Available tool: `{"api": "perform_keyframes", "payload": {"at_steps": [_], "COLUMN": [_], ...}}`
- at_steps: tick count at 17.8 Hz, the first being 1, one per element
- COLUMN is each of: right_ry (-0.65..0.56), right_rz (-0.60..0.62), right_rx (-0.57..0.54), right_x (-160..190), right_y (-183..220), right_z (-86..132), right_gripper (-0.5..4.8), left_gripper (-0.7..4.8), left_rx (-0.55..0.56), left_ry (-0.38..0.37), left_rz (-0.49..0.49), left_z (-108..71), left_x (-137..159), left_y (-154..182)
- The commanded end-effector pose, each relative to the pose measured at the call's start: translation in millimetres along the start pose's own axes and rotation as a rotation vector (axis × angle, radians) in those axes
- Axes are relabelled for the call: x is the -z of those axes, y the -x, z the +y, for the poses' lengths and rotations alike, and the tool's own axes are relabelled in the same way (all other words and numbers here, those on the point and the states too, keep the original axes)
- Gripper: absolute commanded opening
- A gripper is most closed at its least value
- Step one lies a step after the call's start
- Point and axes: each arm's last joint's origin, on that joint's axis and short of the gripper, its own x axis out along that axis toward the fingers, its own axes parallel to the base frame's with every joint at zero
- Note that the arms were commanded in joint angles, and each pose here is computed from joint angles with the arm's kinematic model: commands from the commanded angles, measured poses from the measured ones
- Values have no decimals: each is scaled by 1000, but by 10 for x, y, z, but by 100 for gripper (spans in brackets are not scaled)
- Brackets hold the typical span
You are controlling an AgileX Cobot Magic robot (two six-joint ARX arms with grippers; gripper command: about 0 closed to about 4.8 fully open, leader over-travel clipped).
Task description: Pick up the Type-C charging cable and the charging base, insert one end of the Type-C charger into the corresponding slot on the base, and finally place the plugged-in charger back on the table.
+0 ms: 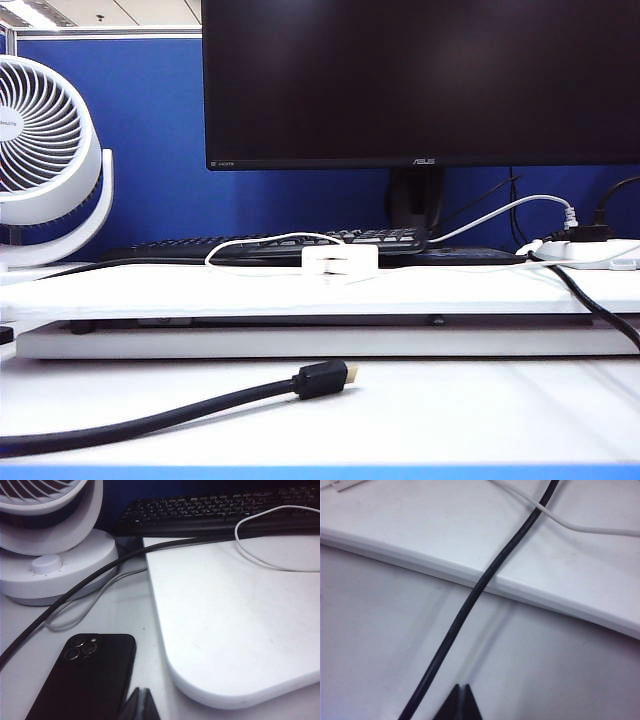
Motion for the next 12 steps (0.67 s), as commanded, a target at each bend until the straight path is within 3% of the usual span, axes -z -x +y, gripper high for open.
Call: {"api": "perform_keyframes", "payload": {"at_steps": [1, 4, 7, 12], "right_ry": [-116, -163, -64, -83], "right_rz": [-144, -325, -320, -316], "right_rx": [219, 342, 395, 445], "right_x": [11, 158, 253, 262], "right_y": [35, 11, -44, -27], "right_z": [-216, -349, -383, -446], "right_gripper": [-5, -5, -5, -5], "left_gripper": [-5, -5, -5, -5], "left_rx": [5, 5, 6, 11], "left_ry": [-1, -1, -1, -1], "left_rz": [12, 12, 11, 10], "left_z": [-3, -3, -4, -6], "left_x": [16, 15, 15, 14], "left_y": [-1, -1, -1, -1]}}
